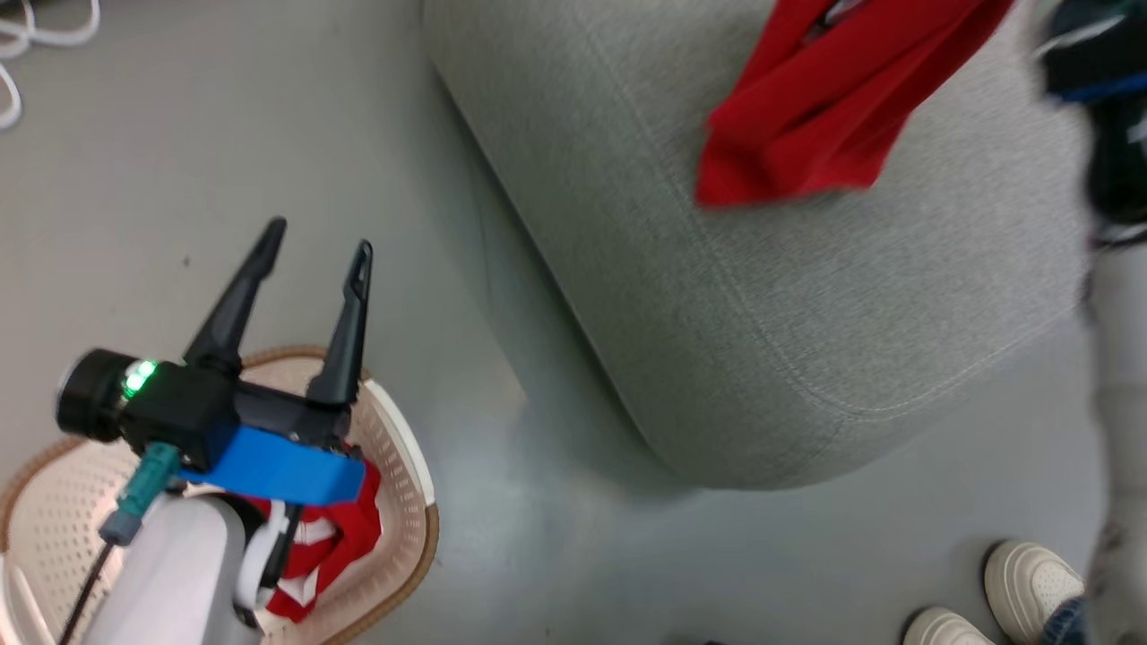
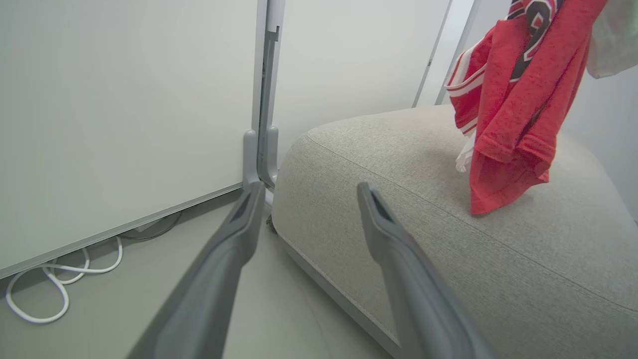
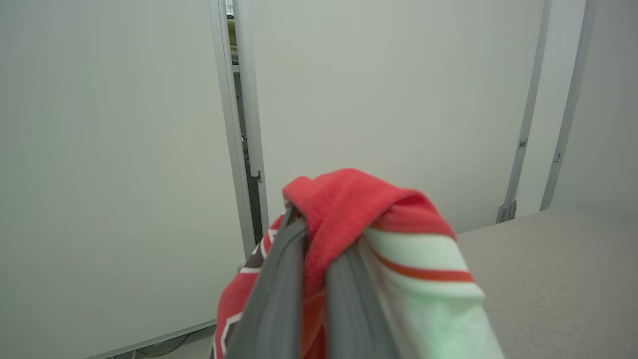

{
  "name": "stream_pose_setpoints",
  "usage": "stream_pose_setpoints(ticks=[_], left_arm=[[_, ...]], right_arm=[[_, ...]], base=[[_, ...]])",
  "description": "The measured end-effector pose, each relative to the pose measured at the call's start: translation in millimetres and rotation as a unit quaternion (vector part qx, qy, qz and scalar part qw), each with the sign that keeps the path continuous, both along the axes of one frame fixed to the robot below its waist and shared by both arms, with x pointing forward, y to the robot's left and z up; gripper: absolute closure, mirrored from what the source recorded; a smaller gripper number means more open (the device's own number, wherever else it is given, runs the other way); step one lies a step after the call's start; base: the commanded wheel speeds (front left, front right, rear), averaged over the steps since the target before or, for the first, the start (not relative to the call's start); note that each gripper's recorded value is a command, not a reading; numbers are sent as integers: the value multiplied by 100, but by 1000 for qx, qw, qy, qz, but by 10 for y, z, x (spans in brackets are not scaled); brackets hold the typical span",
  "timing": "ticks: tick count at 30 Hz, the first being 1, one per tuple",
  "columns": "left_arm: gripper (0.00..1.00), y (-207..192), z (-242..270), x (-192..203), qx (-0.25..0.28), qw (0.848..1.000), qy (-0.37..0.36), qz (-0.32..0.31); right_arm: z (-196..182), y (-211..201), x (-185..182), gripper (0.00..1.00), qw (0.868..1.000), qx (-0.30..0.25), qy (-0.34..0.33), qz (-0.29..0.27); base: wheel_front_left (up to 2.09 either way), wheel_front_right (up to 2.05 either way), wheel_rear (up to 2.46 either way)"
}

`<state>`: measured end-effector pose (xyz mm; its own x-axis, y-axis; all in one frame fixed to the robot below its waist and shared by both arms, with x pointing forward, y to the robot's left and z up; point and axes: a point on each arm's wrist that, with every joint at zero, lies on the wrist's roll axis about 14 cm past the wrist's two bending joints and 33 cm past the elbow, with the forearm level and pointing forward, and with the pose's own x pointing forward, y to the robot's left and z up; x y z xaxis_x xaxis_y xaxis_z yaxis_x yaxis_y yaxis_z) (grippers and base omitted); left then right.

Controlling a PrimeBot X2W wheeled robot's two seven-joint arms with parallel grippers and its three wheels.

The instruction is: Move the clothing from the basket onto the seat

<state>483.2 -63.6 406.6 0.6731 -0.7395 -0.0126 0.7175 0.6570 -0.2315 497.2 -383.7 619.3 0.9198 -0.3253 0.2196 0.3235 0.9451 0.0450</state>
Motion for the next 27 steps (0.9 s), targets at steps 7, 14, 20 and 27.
stream_pose_setpoints(ticks=[7,14,20,27], left_arm=[[0,52,-206,292,-11,1000,1,10],[0,154,-488,400,-6,1000,9,14],[0,296,-648,367,3,1000,19,22],[0,351,-663,326,4,999,25,28]], right_arm=[[113,-485,407,100,997,-60,11,-51],[-599,-649,749,100,992,-51,98,-65],[-1339,-781,710,100,979,-19,181,-92],[-1772,-884,487,100,966,13,229,-121]], base=[[0,0,0],[0,0,0],[0,0,0],[0,0,0]])
